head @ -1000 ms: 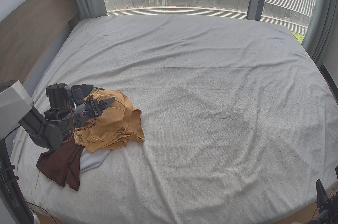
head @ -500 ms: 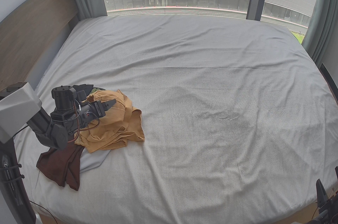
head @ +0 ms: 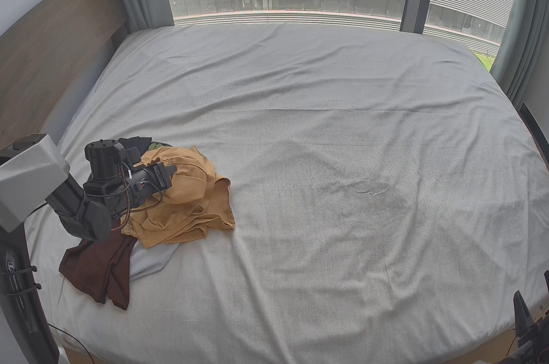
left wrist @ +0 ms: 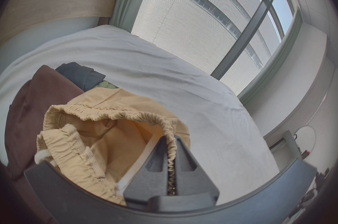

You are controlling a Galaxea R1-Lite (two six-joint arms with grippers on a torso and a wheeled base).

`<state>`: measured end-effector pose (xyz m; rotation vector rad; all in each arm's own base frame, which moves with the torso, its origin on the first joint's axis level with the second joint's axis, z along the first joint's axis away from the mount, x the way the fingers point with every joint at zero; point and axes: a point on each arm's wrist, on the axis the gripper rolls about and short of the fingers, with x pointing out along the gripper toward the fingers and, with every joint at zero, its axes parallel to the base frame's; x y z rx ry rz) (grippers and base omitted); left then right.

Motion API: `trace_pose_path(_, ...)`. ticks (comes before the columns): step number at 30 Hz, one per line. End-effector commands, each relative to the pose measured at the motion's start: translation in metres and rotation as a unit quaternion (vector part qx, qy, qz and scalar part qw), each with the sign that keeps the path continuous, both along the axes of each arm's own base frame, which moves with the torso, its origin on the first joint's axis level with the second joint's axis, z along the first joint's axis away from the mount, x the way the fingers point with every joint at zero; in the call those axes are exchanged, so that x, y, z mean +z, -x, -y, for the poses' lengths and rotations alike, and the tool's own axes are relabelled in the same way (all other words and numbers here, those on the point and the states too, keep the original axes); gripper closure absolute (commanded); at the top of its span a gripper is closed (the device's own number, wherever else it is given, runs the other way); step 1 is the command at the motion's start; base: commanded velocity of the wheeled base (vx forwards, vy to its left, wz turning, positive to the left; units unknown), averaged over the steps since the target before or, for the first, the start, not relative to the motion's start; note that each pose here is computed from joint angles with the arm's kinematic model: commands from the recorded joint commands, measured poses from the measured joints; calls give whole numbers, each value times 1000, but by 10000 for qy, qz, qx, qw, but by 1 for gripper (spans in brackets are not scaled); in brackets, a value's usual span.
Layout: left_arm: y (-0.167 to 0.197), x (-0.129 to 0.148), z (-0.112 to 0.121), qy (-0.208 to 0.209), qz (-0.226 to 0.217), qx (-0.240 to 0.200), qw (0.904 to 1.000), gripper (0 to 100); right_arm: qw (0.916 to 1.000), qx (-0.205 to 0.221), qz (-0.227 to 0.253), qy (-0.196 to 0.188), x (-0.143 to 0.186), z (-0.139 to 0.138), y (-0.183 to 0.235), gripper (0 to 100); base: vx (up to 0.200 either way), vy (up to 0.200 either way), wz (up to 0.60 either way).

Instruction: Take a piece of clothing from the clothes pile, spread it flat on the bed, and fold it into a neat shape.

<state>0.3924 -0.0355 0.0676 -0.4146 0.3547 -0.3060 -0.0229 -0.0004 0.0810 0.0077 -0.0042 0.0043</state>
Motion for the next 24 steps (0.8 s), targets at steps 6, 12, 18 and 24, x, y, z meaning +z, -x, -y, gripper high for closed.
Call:
trace_pose_path(6,12,37,15,1135,-41,-520,9922,100,10000,2,-6,0,-5,0,0,0,0,0,0)
trace_pose_path(12,23,54,29,1697,-173,-787,9822,100,10000,2,-6,0,-5,0,0,0,0,0,0)
trace_pose_path(18,41,90,50,2925,-501,-1359,9452,100,10000,-6,-6,0,-5,0,0,0,0,0,0)
trace_pose_path(24,45,113,53,4085,-344,-1577,8984,100,10000,2,-6,0,-5,0,0,0,0,0,0)
